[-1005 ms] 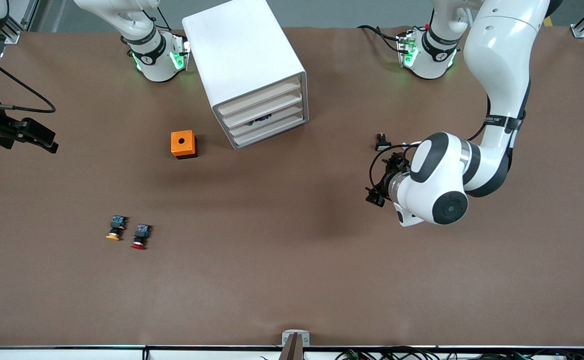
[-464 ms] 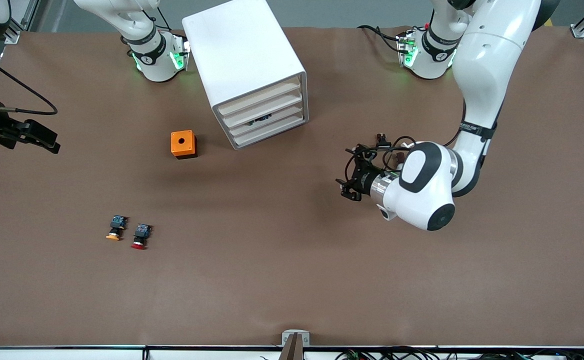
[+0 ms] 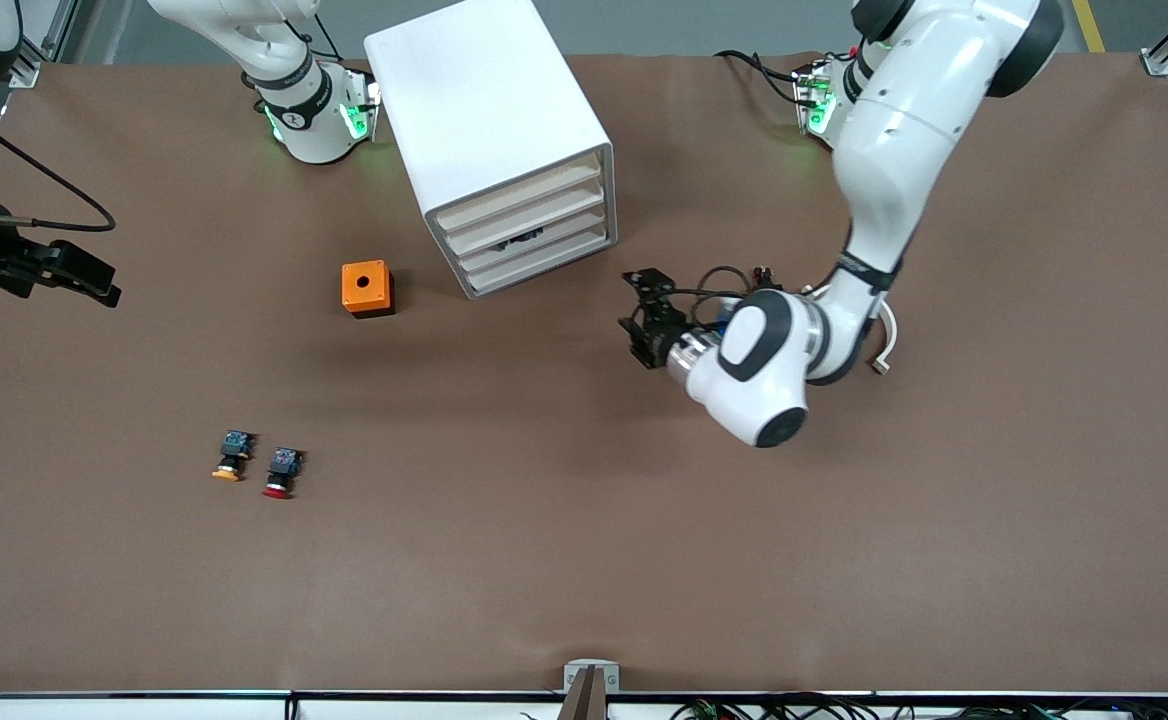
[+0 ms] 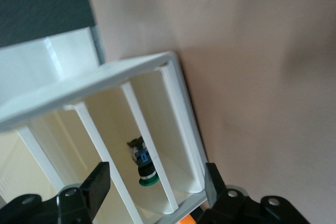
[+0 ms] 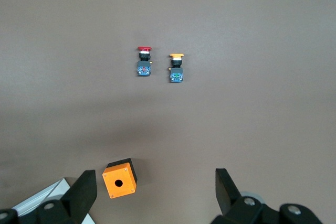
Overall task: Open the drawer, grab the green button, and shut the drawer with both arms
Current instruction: 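Move the left gripper toward the white cabinet's drawer handle, then grasp the drawer handle with the left gripper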
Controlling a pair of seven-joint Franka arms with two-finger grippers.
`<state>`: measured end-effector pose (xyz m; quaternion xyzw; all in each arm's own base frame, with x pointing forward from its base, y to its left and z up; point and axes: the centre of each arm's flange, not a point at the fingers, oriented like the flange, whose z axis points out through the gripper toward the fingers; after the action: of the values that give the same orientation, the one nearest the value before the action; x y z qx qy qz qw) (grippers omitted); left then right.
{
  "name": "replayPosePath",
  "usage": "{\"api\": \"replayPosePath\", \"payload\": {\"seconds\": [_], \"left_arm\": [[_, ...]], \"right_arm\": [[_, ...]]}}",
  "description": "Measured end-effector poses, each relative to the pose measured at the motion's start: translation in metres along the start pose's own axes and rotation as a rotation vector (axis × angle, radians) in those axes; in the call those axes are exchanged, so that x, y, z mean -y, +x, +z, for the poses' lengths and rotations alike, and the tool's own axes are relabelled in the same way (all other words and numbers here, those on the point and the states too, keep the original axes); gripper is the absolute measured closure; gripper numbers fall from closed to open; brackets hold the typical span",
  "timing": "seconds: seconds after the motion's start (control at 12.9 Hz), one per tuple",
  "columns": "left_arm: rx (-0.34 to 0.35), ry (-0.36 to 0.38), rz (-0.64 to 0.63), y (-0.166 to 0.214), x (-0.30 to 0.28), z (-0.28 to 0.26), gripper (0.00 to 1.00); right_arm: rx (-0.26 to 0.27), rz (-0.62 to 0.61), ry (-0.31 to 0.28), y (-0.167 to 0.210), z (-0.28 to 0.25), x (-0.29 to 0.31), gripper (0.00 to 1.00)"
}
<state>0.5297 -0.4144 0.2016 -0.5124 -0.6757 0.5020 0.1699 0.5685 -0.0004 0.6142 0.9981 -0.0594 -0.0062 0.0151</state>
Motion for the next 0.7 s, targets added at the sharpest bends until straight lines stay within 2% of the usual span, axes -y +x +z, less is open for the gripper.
{"api": "replayPosePath", "payload": {"seconds": [0.15, 0.39, 0.46, 0.7], "left_arm": [[0.023, 0.065, -0.110, 0.003, -0.017, 0.028, 0.30], [0.010, 0.124, -0.223, 0.000, -0.023, 0.068, 0.32], [0.016, 0.148, -0.254, -0.003, -0.023, 0.080, 0.38], [0.011, 0.202, -0.347, -0.009, -0.020, 0.108, 0.43]], "right_arm": [[0.000, 0.000, 0.000, 0.000, 0.000, 0.000, 0.00], [0.003, 0.000, 0.000, 0.000, 0.000, 0.000, 0.00], [0.004, 0.000, 0.000, 0.000, 0.000, 0.000, 0.00], [0.011, 0.000, -0.001, -0.001, 0.001, 0.000, 0.00]]}}
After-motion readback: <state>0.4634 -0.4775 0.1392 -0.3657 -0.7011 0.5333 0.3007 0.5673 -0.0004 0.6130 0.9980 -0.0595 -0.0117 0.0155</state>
